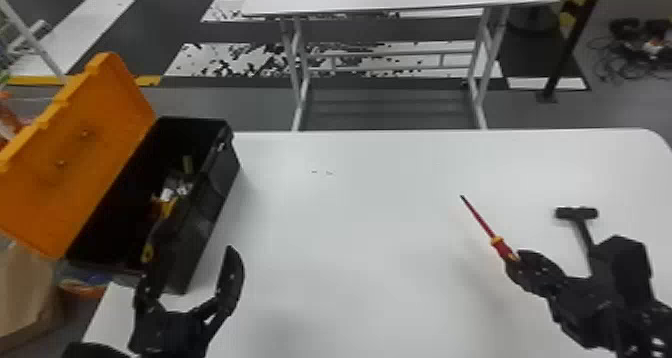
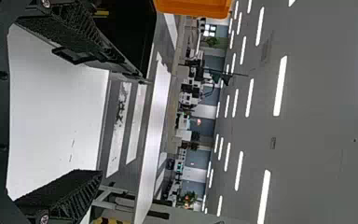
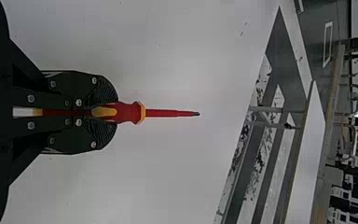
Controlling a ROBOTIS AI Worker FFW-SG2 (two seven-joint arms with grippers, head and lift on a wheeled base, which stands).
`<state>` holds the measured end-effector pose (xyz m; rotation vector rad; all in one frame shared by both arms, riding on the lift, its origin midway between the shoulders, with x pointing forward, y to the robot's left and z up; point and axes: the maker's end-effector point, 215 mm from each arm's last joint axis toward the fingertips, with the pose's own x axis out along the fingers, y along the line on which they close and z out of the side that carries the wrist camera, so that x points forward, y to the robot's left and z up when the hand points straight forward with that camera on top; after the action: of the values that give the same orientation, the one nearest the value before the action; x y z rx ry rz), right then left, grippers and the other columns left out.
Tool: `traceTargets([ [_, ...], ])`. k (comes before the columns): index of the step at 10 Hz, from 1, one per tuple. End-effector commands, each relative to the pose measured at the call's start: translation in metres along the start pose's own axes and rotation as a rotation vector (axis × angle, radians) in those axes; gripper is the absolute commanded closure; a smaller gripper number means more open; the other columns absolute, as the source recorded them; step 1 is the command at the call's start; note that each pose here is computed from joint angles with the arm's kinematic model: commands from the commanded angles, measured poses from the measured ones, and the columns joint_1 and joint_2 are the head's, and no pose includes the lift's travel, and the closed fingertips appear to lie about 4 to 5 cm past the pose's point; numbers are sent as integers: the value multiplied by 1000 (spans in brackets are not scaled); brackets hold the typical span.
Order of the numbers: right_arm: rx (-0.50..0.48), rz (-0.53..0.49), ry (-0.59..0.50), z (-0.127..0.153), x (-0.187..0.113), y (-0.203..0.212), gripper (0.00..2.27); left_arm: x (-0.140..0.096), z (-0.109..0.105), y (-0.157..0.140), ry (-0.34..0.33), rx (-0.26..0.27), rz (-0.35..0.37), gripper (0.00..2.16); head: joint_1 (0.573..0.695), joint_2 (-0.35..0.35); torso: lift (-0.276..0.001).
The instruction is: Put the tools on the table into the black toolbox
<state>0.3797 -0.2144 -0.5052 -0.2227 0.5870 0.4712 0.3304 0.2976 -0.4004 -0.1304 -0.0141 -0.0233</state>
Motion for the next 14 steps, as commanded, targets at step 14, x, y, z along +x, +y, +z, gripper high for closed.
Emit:
traceTargets([
  [14,-230,211,-358,98,-38,152,2246,-4,-35,-133,428,-518,-395,87,695,181,-75],
])
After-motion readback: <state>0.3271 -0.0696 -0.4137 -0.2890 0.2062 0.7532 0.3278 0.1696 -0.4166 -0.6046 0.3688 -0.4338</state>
